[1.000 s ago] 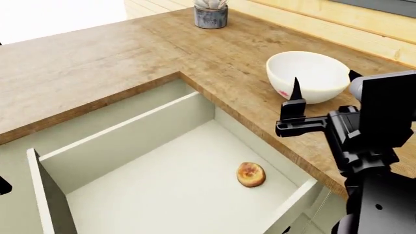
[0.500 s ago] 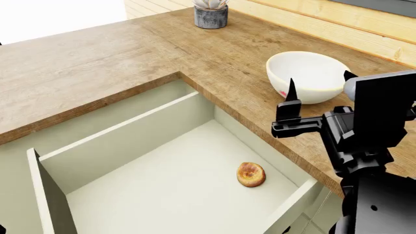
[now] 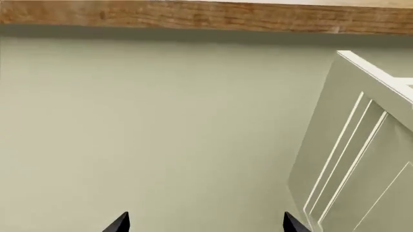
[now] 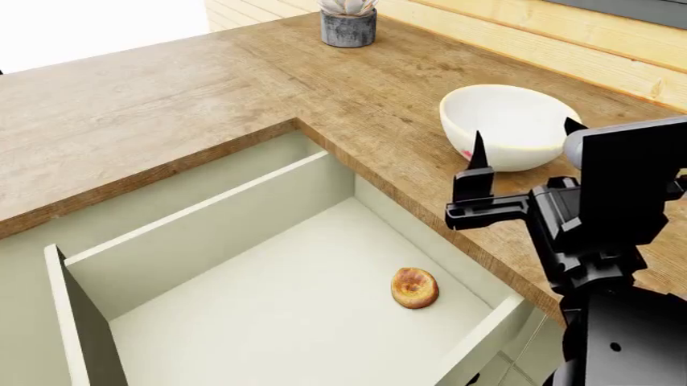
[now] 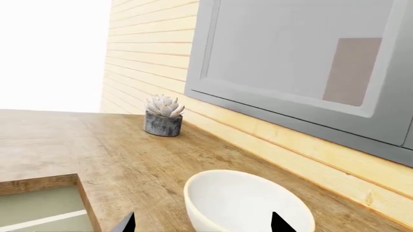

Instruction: Place the bar in the bowl and close the drawer.

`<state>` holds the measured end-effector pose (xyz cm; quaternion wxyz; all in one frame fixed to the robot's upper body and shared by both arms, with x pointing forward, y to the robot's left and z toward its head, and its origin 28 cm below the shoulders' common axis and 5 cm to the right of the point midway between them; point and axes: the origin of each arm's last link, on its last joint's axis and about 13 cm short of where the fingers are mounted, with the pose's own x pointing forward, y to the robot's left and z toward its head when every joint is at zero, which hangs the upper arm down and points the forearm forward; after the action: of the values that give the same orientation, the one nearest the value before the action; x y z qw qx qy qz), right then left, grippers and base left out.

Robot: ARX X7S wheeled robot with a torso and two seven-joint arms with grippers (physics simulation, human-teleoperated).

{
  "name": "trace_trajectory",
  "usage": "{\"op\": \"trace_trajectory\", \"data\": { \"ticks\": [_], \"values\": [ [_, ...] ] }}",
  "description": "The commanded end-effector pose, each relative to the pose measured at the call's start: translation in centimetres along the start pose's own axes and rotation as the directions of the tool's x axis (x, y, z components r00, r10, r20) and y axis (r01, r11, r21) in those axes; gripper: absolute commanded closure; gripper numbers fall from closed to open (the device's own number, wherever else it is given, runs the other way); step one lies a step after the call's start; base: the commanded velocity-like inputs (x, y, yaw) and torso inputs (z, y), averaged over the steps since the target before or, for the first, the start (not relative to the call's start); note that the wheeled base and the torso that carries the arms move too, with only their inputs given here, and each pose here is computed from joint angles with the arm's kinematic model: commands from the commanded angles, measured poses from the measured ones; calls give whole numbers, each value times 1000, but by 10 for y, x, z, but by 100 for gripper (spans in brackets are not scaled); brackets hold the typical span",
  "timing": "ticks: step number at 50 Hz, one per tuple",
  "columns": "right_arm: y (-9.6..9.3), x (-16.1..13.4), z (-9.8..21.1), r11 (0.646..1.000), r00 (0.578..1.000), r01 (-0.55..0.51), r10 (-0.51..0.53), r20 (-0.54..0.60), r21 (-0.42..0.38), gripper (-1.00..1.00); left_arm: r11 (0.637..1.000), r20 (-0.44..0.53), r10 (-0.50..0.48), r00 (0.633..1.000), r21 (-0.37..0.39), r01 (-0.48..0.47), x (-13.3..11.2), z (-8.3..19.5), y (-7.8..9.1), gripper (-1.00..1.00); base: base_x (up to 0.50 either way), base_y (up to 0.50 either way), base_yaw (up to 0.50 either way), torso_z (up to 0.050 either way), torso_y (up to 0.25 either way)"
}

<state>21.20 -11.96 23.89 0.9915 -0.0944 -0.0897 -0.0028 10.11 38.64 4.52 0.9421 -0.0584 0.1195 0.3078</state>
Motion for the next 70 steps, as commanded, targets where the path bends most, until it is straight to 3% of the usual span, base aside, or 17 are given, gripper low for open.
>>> {"op": "trace_trajectory", "data": {
  "ticks": [1, 21, 43, 45, 48, 70],
  "values": [
    [0, -1, 0, 1000, 1000, -3, 3, 0, -2, -100, 1000, -40, 0, 999, 9, 0, 3, -18, -3, -100, 0, 0, 0, 0, 0],
    [-2, -4, 1, 1000, 1000, 2, -2, 10, 5, -100, 990, -56, -133, 990, 48, 136, 15, -23, -44, -100, 0, 0, 0, 0, 0],
    [-3, -9, 1, 1000, 1000, 1, -1, 17, 18, -100, 943, -85, -316, 945, 79, 323, 26, -29, -99, -100, 0, 0, 0, 0, 0],
    [-3, -10, 3, 1000, 1000, 0, 0, 23, 20, -100, 899, -61, -414, 908, 129, 419, 39, -12, -136, -100, 0, 0, 0, 0, 0],
    [-3, -10, 4, 1000, 1000, 0, 0, 25, 19, -100, 869, -52, -467, 883, 156, 469, 46, -3, -158, -100, 0, 0, 0, 0, 0],
    [-4, -13, 3, 1000, 1000, 3, -4, 25, 19, -100, 789, -73, -583, 809, 185, 586, 59, -5, -216, -100, 0, 0, 0, 0, 0]
  ]
}}
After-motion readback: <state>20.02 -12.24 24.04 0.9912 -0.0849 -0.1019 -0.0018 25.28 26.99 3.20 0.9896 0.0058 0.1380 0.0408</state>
